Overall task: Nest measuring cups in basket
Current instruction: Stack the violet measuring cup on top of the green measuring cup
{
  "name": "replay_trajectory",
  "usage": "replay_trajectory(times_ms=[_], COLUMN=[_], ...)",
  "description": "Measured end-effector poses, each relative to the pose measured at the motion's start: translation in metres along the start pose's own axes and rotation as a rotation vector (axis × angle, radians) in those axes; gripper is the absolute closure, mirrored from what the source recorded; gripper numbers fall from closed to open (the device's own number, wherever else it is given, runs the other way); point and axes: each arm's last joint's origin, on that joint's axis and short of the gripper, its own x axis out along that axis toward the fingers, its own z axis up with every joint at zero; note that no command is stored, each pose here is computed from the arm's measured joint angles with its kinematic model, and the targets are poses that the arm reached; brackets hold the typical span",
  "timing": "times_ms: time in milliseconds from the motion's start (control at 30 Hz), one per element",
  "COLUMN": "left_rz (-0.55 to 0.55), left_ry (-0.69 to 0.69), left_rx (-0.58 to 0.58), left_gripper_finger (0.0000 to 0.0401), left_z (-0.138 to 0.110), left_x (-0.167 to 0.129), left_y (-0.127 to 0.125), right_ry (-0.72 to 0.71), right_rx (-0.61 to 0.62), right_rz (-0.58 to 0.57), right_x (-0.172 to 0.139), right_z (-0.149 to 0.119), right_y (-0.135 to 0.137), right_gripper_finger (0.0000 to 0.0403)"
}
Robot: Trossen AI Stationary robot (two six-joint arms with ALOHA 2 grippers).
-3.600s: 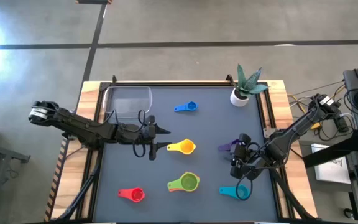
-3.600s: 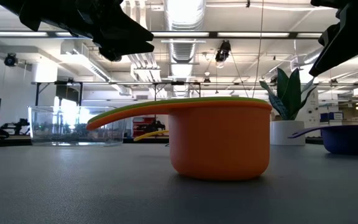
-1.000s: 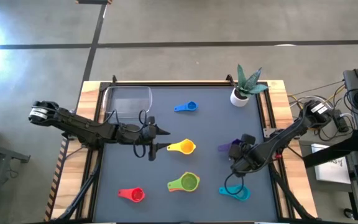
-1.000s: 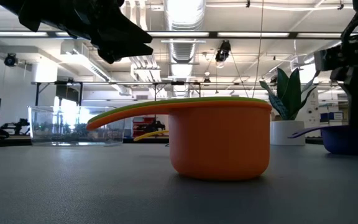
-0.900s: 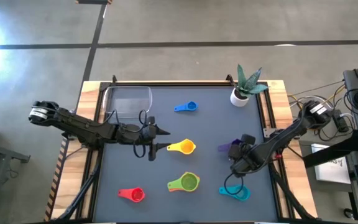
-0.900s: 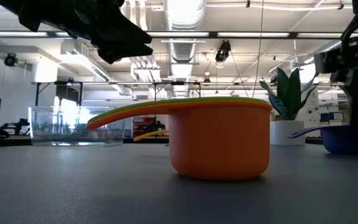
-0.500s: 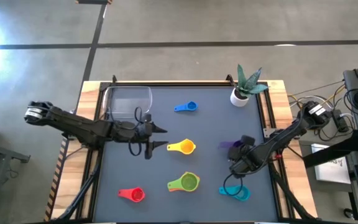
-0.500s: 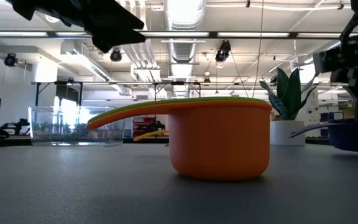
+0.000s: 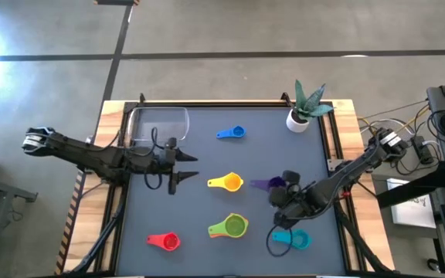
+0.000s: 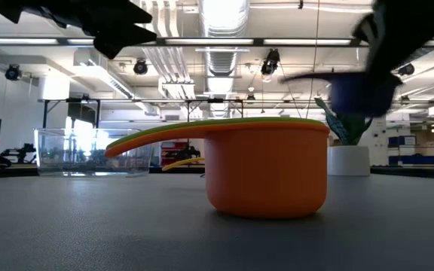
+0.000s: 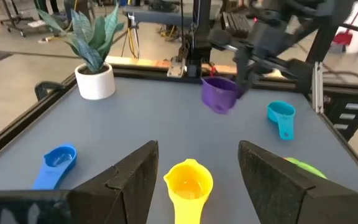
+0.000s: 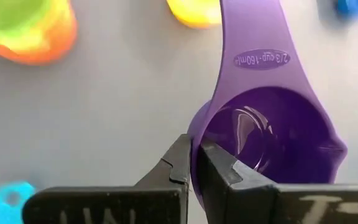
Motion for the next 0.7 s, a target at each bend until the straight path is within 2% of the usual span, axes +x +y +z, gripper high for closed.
replay_trajectory(times_ms=[167,400,567,700], left_rz=[-0.004,-0.02,-0.022,-0.024], left_ry=[-0.031,-0.028,-0.036,-0.041], left_rx=[-0.013,-0.038,-0.048,-0.049], left_gripper_finger=[0.0195,0.0195,0.0195,0.0195], left_z=[-0.001,-0.01,-0.01,-0.009], left_x=[-0.008,-0.011,-0.012,-0.013], left_y=[0.002,0.004,0.004,0.004], right_ry=[-0.073,-0.12,-0.136,-0.151], right_rx=[-0.117,-0.286,-0.38,-0.397], right_rz=[0.014,0.073,0.12,0.137], right_x=[-0.007,0.002,0.006,0.004], right_z=[0.038,0.084,0.103,0.109], right_y=[0.027,0.072,0.092,0.096], right_gripper_finger=[0.0394,0.0394,0.0394,0.0394])
